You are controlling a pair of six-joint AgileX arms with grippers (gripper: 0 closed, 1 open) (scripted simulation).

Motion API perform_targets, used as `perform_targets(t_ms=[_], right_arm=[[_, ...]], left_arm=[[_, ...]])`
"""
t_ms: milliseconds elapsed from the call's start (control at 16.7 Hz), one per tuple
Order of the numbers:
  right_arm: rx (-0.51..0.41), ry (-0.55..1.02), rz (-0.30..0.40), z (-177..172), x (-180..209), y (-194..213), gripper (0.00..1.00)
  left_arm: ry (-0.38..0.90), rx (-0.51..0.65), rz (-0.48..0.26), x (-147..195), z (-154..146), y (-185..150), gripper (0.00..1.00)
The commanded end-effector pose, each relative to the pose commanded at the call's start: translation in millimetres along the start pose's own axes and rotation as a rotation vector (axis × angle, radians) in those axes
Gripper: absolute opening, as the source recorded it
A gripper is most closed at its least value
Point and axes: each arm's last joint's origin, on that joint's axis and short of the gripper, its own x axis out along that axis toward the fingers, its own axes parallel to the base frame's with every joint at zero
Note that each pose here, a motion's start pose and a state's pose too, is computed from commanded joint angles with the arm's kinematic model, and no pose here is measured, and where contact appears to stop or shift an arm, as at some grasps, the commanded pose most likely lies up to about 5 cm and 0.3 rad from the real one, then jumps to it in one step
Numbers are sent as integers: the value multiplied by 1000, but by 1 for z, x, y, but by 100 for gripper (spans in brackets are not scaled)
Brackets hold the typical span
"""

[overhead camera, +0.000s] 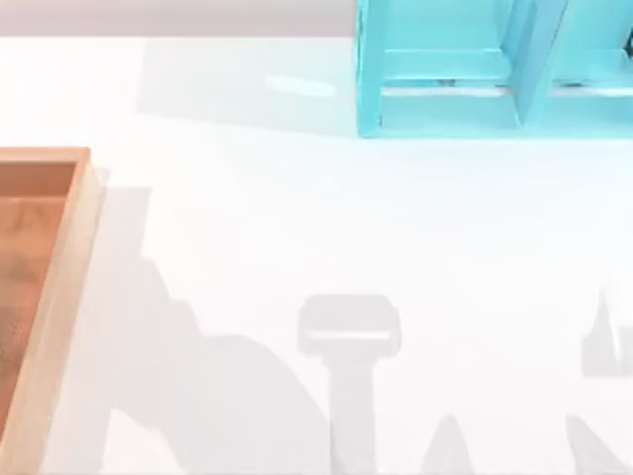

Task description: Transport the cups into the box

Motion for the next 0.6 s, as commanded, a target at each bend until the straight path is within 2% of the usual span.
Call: perform_targets(t_ms=[240,540,600], right_arm=[[0,0,0,0,0,0,100],[0,0,0,0,0,0,100],[0,0,0,0,0,0,100]], left_arm=[[1,-3,-2,27,-2,-2,0],[1,-5,-2,31,-3,-3,0],[1,-5,-2,31,-3,-3,8]])
